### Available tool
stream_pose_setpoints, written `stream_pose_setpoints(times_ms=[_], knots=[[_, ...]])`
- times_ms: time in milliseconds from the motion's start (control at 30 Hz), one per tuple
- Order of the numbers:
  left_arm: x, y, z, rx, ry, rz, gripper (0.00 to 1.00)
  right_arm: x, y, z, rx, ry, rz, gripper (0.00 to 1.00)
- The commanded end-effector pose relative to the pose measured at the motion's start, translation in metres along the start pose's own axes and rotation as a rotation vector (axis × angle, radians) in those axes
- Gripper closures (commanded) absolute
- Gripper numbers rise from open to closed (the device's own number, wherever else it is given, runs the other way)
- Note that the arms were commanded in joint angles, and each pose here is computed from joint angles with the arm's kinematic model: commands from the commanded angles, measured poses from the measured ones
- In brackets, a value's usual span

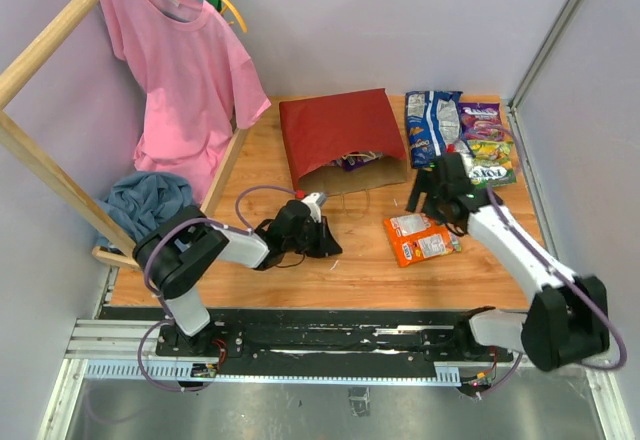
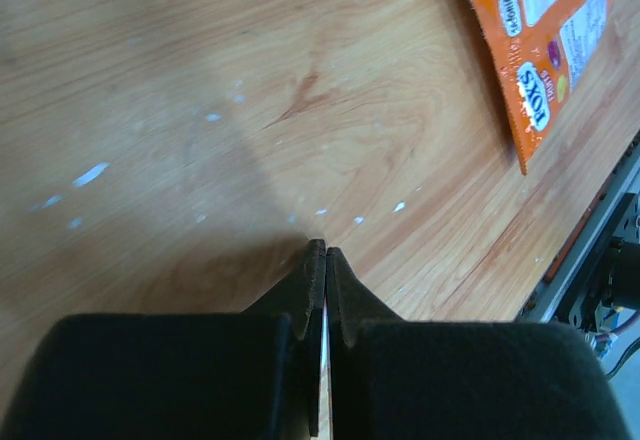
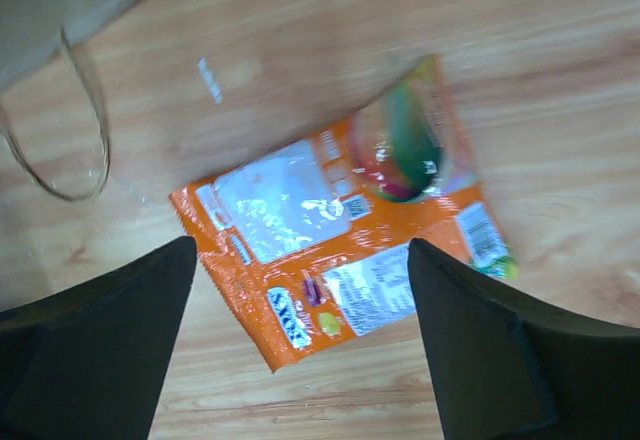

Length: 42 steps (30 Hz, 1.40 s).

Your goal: Take the snacks out of the paper bag

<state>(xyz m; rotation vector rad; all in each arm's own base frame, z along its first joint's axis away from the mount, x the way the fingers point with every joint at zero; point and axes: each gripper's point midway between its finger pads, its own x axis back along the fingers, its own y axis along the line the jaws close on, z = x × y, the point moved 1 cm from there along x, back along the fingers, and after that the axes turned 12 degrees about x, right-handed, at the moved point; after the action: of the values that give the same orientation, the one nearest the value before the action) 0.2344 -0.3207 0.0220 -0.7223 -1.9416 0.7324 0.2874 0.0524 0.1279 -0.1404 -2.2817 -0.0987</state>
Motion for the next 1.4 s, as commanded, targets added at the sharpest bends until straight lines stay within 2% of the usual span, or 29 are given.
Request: stream_pose_setpoints(times_ms=[0,167,300,500,933,1133,1367], knots=[[0.027,0.056,0.027,0.035,0.083,-0.196,0.99,-0.016,0.026,0.03,0.218,0.132,0.035,0.09],[0.044,0.064,0.022,0.049,0.045,-0.217,0.98,-0.036,0.029,0.05,0.29,0.209,0.05,0.01],[0.048,0.061,0.016,0.034,0.028,-0.224,0.98,-0.051,0.019,0.064,0.282,0.263,0.062,0.02],[0.047,0.059,0.01,0.014,0.031,-0.227,0.98,-0.067,-0.012,0.083,0.104,0.342,0.028,0.01],[0.046,0.058,0.008,0.002,0.039,-0.227,0.97,-0.08,-0.1,0.077,-0.238,0.336,0.15,0.01],[0.052,0.062,0.007,-0.005,0.031,-0.239,0.97,-0.083,-0.12,0.059,-0.313,0.286,0.206,0.01],[0.056,0.064,0.002,-0.029,0.033,-0.247,0.97,-0.089,-0.139,0.048,-0.389,0.29,0.277,0.02]])
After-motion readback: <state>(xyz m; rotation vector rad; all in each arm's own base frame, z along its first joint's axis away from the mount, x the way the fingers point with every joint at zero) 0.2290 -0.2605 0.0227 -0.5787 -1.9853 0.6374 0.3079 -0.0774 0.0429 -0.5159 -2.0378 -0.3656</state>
